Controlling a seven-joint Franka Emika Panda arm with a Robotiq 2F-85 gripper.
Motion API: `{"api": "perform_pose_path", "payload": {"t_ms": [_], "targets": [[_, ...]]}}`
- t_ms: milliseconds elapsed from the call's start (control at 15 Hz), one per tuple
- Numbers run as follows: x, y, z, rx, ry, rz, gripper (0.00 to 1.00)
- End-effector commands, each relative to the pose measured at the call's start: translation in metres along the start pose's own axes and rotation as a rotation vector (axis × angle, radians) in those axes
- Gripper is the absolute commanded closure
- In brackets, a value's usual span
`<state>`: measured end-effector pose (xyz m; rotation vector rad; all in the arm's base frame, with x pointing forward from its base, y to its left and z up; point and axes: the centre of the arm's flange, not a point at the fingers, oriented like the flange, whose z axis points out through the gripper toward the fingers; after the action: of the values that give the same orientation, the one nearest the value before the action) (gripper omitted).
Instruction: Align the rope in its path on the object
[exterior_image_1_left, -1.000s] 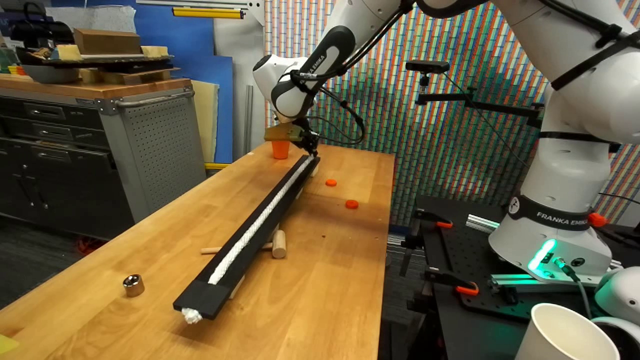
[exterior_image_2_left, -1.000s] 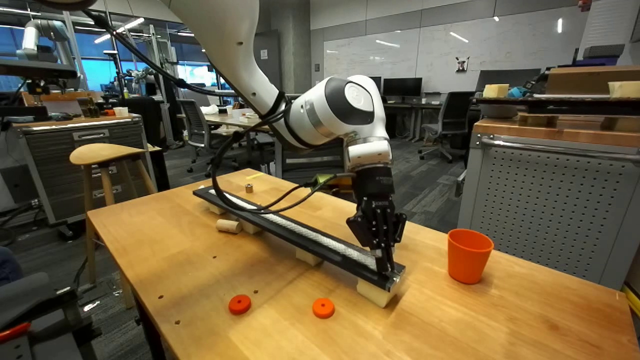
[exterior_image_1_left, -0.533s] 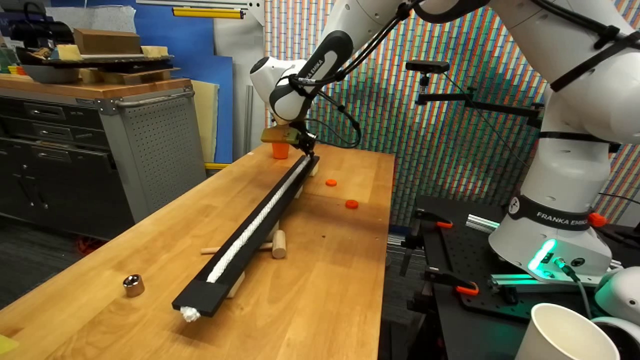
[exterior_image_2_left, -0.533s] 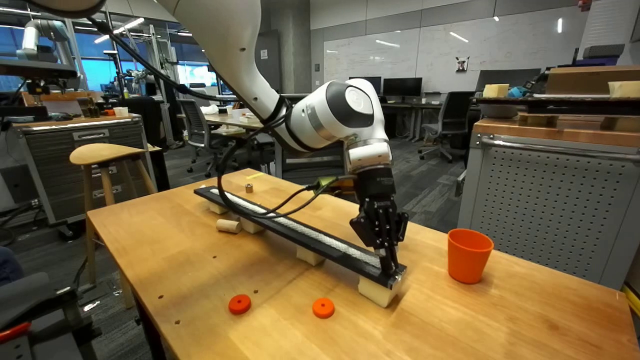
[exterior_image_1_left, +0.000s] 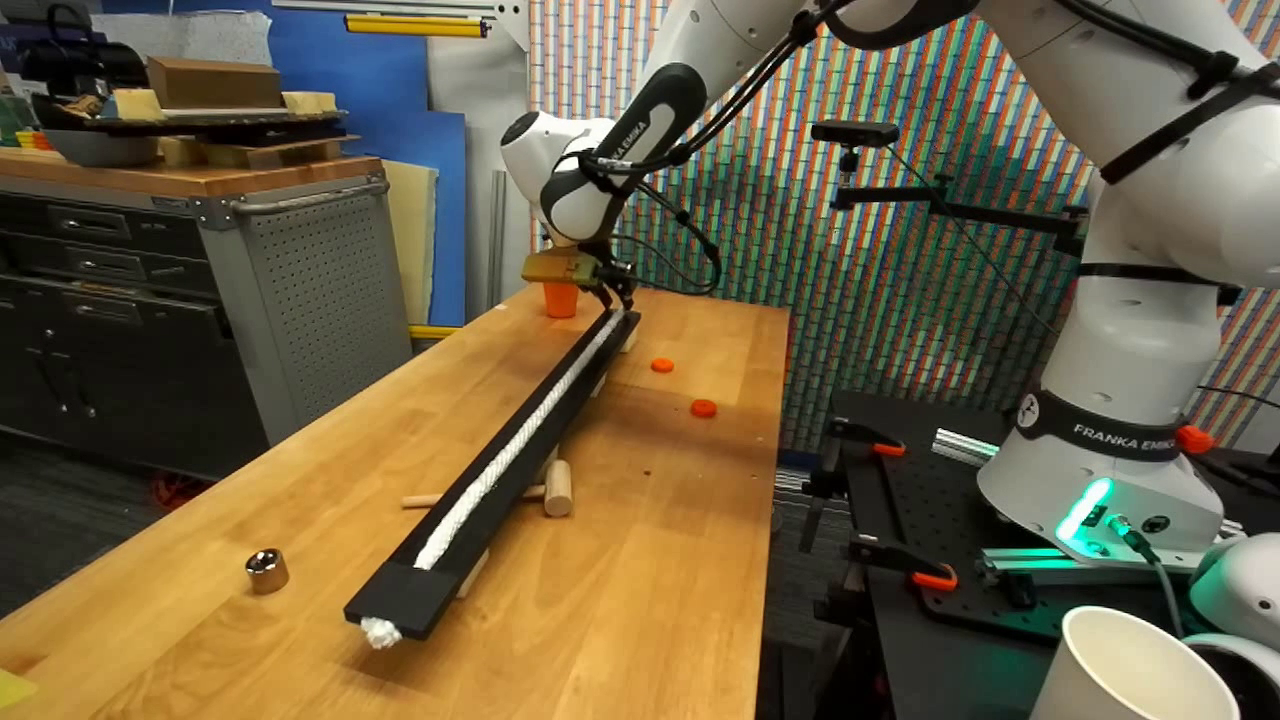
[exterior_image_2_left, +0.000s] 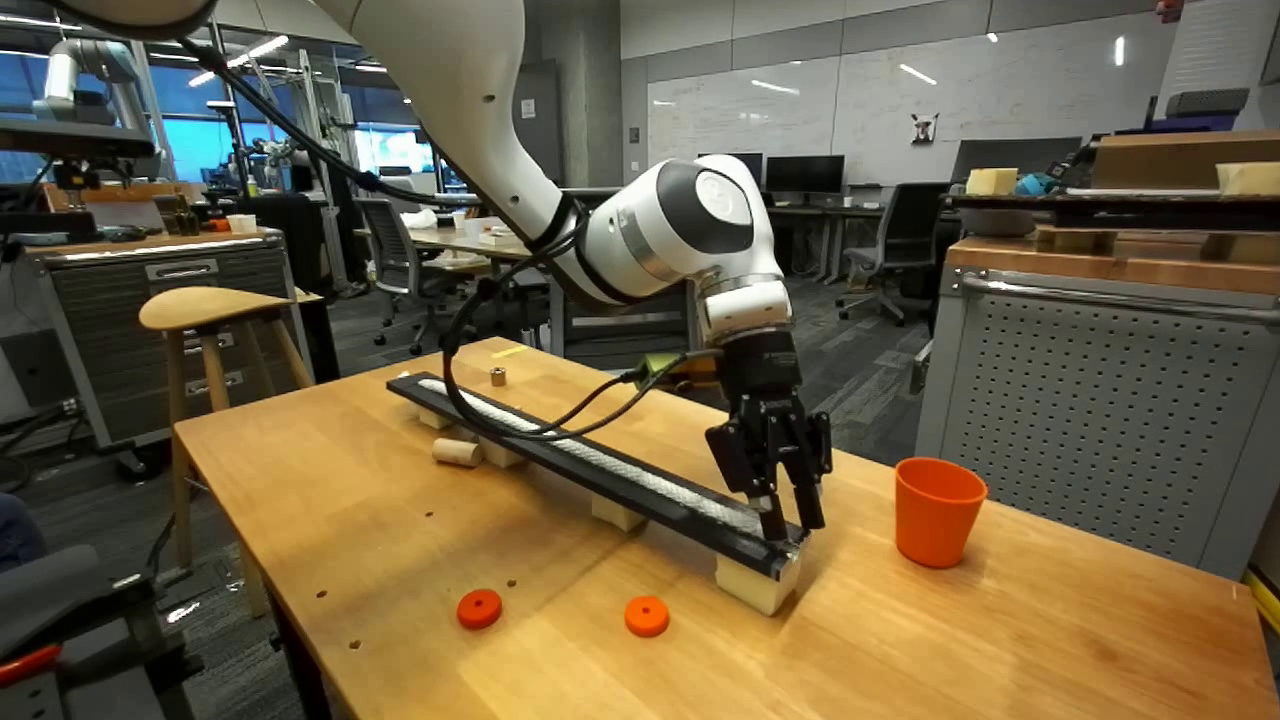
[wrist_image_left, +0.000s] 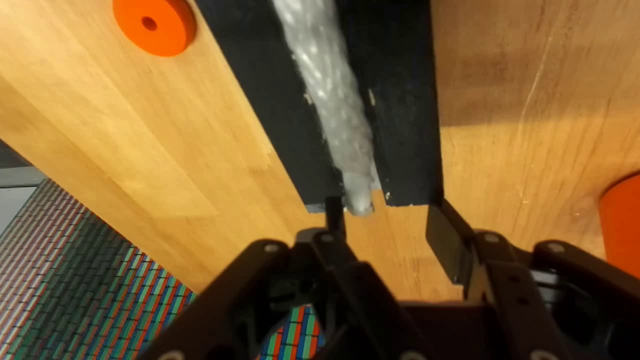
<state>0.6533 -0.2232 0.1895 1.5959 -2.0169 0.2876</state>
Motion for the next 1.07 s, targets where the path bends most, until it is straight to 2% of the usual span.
{"api": "perform_pose_path", "payload": {"t_ms": [0,200,733,1000], "targets": [[0.01,-0.001,-0.007,0.042,0.028,0.007,0.19],[0.011,0.002,-0.024,0.077,0.025,-0.058,0.0],[0.022,0.019,-0.116,0.352,0.005,-0.384,0.0],[0.027,0.036,-0.147,0.459,-0.013,-0.559,0.0]]}}
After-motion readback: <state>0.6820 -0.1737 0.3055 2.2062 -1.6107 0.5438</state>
